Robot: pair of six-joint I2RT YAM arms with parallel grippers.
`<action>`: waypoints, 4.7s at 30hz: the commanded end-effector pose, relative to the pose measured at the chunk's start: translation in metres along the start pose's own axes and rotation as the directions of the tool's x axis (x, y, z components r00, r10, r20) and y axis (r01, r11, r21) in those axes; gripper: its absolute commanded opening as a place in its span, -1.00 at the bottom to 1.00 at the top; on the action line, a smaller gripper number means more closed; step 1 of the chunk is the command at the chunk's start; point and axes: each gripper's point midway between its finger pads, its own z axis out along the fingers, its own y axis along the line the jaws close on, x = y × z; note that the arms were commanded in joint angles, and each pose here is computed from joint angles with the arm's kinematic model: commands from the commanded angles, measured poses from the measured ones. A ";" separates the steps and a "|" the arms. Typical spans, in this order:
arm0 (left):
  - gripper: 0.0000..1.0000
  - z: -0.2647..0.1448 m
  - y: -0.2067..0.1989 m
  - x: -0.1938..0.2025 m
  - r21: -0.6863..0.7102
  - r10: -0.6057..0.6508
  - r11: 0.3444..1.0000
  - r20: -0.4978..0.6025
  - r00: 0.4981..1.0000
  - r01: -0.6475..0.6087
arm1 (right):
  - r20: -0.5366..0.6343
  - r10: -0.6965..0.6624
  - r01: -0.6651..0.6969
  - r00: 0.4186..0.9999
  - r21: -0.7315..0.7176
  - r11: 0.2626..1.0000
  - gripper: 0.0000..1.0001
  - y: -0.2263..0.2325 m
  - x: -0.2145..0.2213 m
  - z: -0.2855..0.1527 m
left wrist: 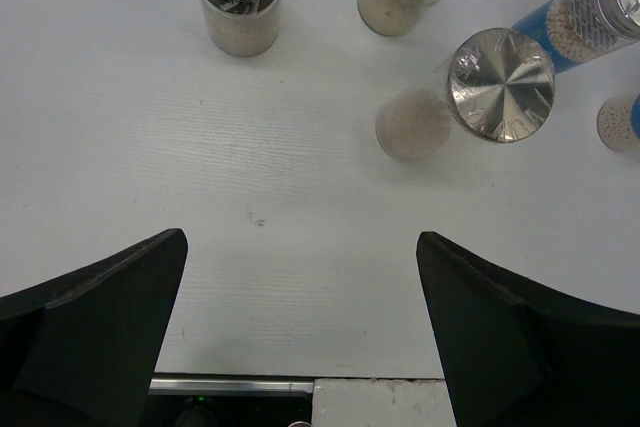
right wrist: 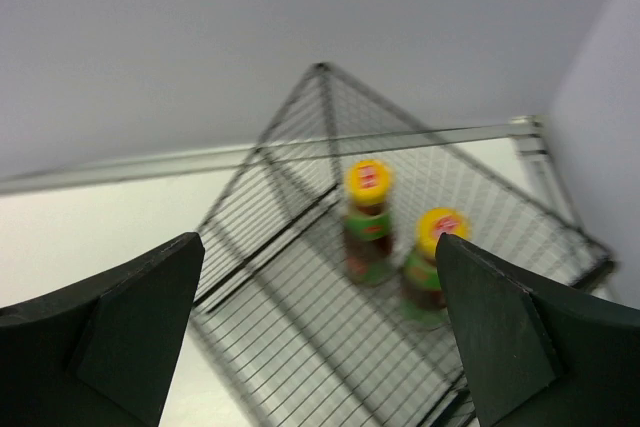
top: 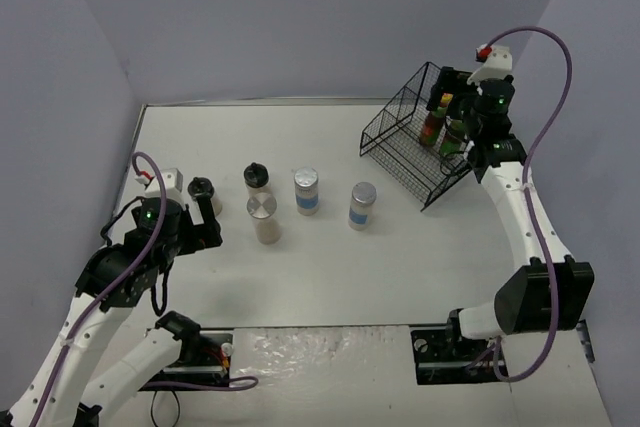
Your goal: Organize the condiment bottles
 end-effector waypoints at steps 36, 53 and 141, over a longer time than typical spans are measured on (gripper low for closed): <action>0.94 -0.010 -0.016 -0.031 0.060 0.043 0.997 0.058 0.997 -0.046 | -0.393 -0.309 0.126 0.866 -0.427 0.895 0.09 0.172 0.224 -0.123; 0.94 -0.006 -0.018 -0.036 0.052 0.045 0.997 0.064 0.997 -0.048 | -0.055 -0.049 0.042 0.997 -0.134 0.990 -1.00 0.147 -0.015 -0.058; 0.94 -0.008 -0.005 -0.018 0.016 0.015 1.000 0.029 0.999 -0.015 | -0.107 -0.442 0.185 0.891 -0.804 0.566 1.00 0.294 0.148 -0.113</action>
